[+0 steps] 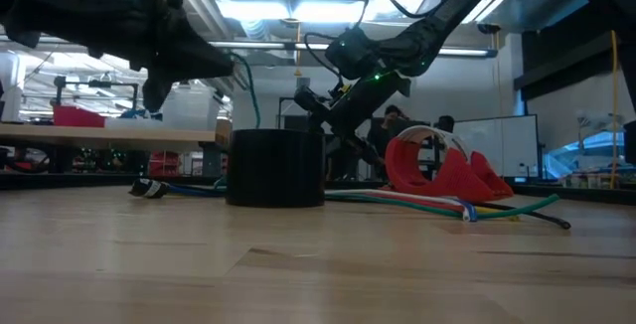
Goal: Coil cords
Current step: Coil the green wire onto the black spool
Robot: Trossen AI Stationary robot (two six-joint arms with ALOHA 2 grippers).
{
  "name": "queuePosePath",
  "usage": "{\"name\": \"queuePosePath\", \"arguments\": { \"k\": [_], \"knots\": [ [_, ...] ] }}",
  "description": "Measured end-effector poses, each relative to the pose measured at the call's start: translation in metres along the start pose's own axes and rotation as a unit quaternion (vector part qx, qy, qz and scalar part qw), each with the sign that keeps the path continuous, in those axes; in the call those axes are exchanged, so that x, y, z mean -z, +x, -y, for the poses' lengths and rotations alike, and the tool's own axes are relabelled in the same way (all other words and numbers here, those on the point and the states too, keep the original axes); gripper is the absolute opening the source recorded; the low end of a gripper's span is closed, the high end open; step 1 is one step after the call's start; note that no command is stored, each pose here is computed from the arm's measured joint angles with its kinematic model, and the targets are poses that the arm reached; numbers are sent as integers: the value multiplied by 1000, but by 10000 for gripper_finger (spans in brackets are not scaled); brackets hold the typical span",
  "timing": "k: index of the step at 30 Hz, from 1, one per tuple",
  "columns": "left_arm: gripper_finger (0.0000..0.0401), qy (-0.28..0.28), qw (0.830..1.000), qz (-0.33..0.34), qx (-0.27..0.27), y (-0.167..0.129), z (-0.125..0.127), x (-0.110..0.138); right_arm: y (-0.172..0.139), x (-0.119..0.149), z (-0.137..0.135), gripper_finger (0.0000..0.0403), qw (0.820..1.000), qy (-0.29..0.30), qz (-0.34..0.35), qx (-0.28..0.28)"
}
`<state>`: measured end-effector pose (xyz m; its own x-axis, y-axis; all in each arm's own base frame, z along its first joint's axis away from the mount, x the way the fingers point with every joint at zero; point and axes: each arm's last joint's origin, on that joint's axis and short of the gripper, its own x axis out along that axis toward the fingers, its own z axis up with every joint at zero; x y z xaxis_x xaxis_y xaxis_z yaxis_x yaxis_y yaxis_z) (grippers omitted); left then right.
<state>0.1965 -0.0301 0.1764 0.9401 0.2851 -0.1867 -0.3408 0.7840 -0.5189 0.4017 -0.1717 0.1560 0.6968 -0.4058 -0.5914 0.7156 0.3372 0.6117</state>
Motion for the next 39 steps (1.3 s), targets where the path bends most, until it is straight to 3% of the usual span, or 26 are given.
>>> {"name": "queuePosePath", "arguments": {
  "k": [13,22,29,39],
  "knots": [
    [29,44,998,-24,45,42,34,-1,0,2,5,166,1000,-3,-4,29],
    [29,81,994,-17,76,49,48,-11,0,1,3,165,1000,-1,3,18],
    [29,138,990,6,29,53,39,-16,0,0,1,165,1000,0,5,9],
    [29,140,990,25,-11,62,23,-28,2,2,3,165,999,-1,25,31]
  ]
}}
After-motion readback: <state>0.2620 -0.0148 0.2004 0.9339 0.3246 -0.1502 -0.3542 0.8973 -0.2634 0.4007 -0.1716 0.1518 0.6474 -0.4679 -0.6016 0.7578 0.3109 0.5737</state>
